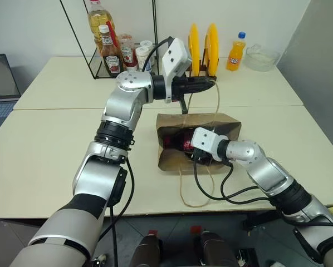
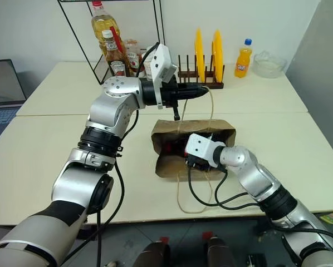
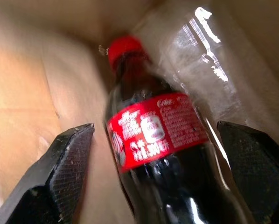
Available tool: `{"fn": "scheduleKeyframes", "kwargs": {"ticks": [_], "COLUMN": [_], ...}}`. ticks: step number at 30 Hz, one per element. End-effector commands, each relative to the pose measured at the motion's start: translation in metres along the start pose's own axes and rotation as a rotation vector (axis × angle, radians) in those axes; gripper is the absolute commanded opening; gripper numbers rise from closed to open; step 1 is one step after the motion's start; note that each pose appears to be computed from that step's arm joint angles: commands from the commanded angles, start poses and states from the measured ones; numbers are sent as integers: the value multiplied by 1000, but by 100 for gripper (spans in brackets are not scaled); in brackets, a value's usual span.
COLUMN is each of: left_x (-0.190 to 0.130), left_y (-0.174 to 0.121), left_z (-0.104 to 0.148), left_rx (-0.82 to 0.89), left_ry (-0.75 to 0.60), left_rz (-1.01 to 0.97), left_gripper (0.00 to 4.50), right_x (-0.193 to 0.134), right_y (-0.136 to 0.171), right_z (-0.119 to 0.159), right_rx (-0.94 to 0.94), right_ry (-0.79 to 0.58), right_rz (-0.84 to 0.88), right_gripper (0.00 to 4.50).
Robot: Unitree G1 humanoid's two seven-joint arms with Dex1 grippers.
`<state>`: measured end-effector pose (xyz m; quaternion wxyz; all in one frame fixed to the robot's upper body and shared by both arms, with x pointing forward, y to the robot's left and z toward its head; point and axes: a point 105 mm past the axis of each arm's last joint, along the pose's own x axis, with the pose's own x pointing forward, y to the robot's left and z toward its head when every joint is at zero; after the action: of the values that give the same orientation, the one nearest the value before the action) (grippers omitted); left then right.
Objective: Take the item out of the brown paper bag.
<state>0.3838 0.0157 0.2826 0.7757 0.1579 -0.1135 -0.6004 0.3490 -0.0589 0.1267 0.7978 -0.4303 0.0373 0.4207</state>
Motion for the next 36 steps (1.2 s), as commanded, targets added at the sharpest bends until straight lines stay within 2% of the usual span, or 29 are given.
{"fn": "scheduleKeyframes", "kwargs": {"ticks": [1,12,16,20,28,34,36], "left_x": [0,1,2,1,-4,-6,-6], "left_y": [-1,-1,0,3,21,25,25], "left_z": [18,18,18,15,3,0,-1], "left_rx": [48,50,52,57,79,90,93], "left_ry": [-48,-50,-47,-38,30,43,50], "left_rz": [-5,1,3,25,134,147,149], "left_gripper": [0,0,0,0,0,0,0], "right_x": [1,12,11,2,-34,-63,-75], "right_y": [-1,-6,-13,-12,-21,-32,-32], "right_z": [-11,-41,-37,-32,19,33,40], "right_rx": [-134,-223,-223,-224,-141,-56,24], "right_ry": [70,188,161,128,-72,-177,-260], "right_rz": [31,46,19,31,-15,-84,-91], "right_gripper": [444,444,326,316,316,316,316]}}
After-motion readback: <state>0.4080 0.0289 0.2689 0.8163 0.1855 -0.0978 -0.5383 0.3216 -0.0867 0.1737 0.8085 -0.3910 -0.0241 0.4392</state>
